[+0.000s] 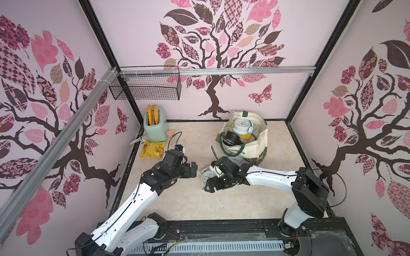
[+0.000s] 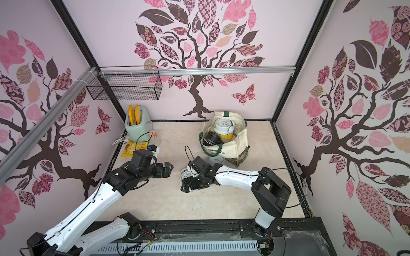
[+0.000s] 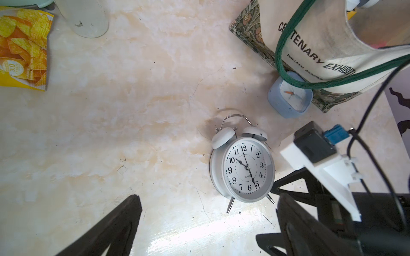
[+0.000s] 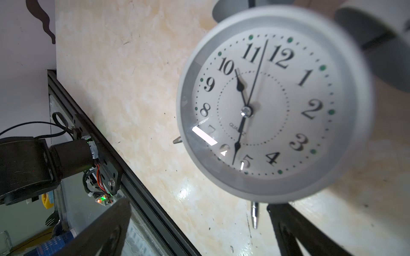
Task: Put the alarm clock into the canvas bag
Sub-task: Adjust the alarm at the center of the board, then pick up the alarm from the center of the board.
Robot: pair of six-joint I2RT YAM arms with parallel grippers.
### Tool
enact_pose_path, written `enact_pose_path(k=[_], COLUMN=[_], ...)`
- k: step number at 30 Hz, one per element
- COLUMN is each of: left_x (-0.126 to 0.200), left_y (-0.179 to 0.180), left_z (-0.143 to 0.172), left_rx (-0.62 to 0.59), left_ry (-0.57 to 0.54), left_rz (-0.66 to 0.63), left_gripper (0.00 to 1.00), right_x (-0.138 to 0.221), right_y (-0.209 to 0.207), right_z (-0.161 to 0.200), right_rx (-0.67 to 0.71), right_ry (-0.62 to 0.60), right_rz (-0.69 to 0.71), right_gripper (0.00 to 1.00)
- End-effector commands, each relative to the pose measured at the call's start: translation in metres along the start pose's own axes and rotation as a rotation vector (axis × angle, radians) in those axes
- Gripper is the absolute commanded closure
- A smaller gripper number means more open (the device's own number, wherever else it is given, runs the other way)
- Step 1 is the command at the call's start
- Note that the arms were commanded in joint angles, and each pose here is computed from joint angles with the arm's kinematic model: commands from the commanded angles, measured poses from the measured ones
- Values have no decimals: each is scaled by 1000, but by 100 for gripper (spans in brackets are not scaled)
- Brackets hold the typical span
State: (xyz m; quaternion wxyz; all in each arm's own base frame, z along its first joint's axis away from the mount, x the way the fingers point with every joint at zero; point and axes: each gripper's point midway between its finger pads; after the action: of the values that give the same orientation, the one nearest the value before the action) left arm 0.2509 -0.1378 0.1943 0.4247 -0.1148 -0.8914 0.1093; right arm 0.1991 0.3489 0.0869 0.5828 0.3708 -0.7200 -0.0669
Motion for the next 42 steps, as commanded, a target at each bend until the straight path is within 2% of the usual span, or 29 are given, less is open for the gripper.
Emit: enact_pose_path(k=[1,4,7,14,17,23,29,34,42], left_x=[2,-4,-11,-17,-15,-13,-10,-6,5], left_y=[-2,-5,-6,-3,-2,3,5,7,4], left_z=[-1,11,24,31,31,32,31,30,24], left_rx=[-48,-60,-43,-23,-27,-45,-64,-78,-88], left_ry=[10,49,83,93,84,64,51,35,-2], left_rz=[8,40,66,67,67,50,48,39,58], left_gripper=[2,2,2,2,2,2,2,2,2], right_x=[42,60,66,52,38,2,-25,-35,-47], right_y=[-8,-39,-60,-70,-76,-71,-72,-77,-97], right_z=[-25,-43,-66,-116,-125,-121,-108,-100,-95], right_rx=[18,0,63,199,249,338,368,379,370], right_ry=[-113,-175,-191,-175,-108,-26,46,79,123], right_rz=[54,91,230,362,391,355,345,376,446], right_gripper=[0,0,4,26,33,42,43,43,49])
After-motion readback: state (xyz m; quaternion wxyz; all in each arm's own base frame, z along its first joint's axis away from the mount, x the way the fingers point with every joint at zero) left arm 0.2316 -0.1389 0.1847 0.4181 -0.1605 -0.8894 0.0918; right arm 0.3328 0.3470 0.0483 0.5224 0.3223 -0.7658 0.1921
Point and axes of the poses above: each gripper's point midway between its finger pads, its own x axis back along the fingers, its own y axis along the line the jaws close on, z = x × y, and after that the axes turned 4 degrees about x, right-handed
